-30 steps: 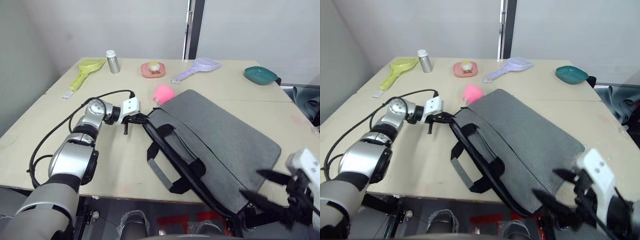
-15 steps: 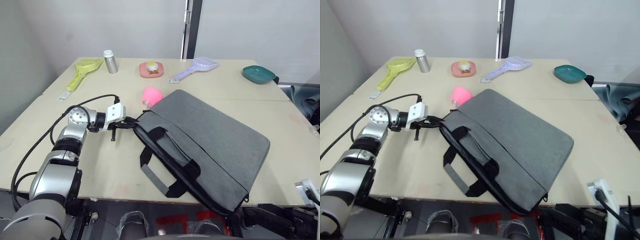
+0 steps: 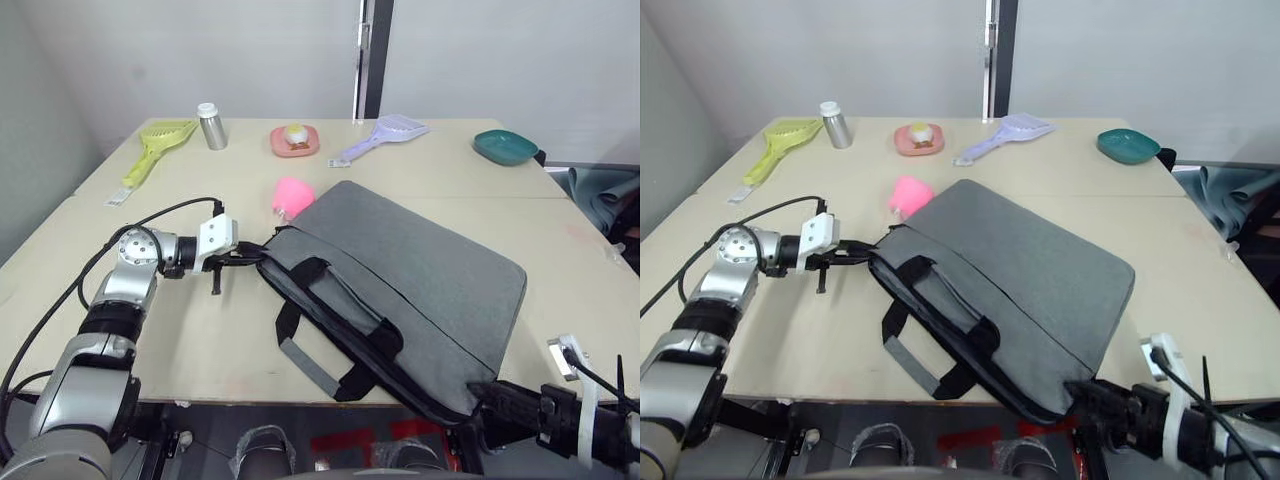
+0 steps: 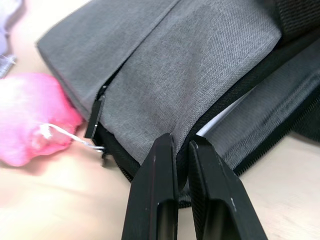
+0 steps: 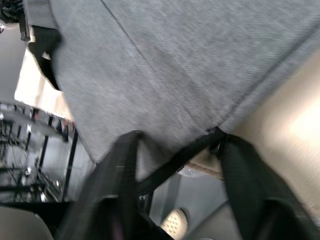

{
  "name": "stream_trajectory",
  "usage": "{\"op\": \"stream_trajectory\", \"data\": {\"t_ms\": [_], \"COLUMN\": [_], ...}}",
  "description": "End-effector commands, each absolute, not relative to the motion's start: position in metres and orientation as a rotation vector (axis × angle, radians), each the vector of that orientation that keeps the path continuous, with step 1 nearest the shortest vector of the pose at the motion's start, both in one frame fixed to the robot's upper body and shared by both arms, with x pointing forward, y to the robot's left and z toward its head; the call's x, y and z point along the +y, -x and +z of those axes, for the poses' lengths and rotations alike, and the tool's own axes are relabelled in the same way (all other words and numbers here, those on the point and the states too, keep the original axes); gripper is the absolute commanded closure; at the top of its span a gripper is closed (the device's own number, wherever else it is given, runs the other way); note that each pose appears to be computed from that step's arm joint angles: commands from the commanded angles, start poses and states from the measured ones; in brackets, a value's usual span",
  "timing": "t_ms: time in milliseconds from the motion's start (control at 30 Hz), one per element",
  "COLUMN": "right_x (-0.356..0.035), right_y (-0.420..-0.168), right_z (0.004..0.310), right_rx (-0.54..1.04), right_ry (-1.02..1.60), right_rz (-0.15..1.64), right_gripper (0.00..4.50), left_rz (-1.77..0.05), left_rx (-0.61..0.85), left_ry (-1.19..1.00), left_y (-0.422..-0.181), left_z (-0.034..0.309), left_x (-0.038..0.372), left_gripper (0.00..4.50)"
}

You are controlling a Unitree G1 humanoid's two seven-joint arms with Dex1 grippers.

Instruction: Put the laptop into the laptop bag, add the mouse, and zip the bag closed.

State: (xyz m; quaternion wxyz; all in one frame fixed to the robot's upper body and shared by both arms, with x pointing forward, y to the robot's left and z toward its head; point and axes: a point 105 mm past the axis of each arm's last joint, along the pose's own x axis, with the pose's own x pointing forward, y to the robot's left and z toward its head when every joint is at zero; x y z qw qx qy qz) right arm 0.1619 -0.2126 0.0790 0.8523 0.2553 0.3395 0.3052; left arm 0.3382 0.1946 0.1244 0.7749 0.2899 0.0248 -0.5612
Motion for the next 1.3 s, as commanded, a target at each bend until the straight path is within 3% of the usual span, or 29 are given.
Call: {"op": "stream_trajectory", "data": {"t_ms": [33, 133, 300, 500, 700, 967, 1133, 1300], "right_x": [-0.218, -0.221, -0.216, -0.211, -0.217, -0.217, -0.217, -0.218], "right_y": [-0.174, -0.190, -0.221, -0.253, -0.285, -0.284, -0.306, -0.320], "right_z": [0.099, 0.112, 0.123, 0.114, 0.119, 0.120, 0.128, 0.132], "right_rx": [0.658, 0.642, 0.657, 0.716, 0.700, 0.701, 0.604, 0.578], "right_ry": [-0.485, -0.406, -0.242, -0.089, 0.008, 0.031, 0.037, 0.047], "right_rz": [0.686, 0.725, 0.802, 0.855, 0.861, 0.916, 0.853, 0.830], "right_gripper": [3.58, 4.47, 4.47, 4.47, 4.47, 4.47, 4.47, 4.47], "left_rz": [-1.182, -1.151, -1.110, -1.161, -1.142, -1.082, -1.036, -1.066], "left_rx": [0.004, 0.018, 0.068, 0.285, 0.327, 0.261, 0.184, 0.166], "left_ry": [-0.635, -0.640, -0.622, -0.577, -0.519, -0.550, -0.584, -0.578], "left_y": [-0.331, -0.324, -0.307, -0.266, -0.245, -0.261, -0.287, -0.298], "left_z": [0.142, 0.142, 0.146, 0.133, 0.127, 0.125, 0.130, 0.134], "left_x": [0.202, 0.211, 0.227, 0.242, 0.239, 0.237, 0.234, 0.227], "left_gripper": [4.11, 4.11, 4.11, 4.11, 4.11, 4.11, 4.11, 4.11]}}
